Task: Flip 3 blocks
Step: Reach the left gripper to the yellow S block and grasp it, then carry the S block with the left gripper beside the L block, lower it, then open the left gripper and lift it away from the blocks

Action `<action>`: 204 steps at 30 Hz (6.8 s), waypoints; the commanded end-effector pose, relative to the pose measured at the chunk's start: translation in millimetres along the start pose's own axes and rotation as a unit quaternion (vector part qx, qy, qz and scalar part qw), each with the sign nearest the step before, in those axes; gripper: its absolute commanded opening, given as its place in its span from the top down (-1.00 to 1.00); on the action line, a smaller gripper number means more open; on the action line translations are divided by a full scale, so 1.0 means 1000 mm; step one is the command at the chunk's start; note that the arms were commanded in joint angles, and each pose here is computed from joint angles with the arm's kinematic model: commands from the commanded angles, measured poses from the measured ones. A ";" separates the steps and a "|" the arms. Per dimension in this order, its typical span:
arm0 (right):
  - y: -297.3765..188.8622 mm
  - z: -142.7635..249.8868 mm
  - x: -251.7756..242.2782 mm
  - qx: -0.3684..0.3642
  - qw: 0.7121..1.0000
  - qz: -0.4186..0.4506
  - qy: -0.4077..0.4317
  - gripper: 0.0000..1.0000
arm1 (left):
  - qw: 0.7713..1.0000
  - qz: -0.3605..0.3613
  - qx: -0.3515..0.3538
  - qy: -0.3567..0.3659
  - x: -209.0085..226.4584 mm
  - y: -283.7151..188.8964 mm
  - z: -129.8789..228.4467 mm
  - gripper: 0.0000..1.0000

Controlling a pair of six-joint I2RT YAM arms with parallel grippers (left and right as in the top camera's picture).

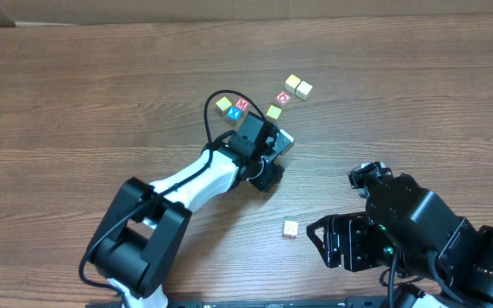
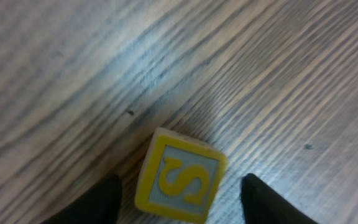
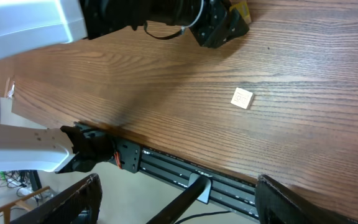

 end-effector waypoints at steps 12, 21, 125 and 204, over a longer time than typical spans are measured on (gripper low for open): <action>-0.002 -0.001 0.003 0.002 1.000 -0.005 -0.002 -0.58 | 0.999 -0.040 0.012 -0.016 0.010 0.007 -0.003 -0.03; 0.010 -0.005 0.008 0.015 1.000 0.011 -0.001 -0.58 | 0.999 -0.042 -0.015 -0.013 0.013 -0.001 -0.023 0.05; -0.026 0.017 -0.032 -0.031 0.995 0.057 0.076 -0.53 | 0.954 0.002 0.030 -0.298 -0.105 -0.043 0.060 0.91; -0.025 0.019 -0.028 -0.008 0.999 0.039 0.020 -0.64 | 0.816 -0.103 0.042 -0.567 0.078 -0.040 0.054 -0.23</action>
Point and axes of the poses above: each gripper's point midway between its finger pads, its own y axis out along the fingers, its own x axis along the line the jaws close on, z = x × y, the point moved 10 cm from there along -y, back along the fingers, and after that the axes turned 8 degrees about y, right-handed, at the moved point
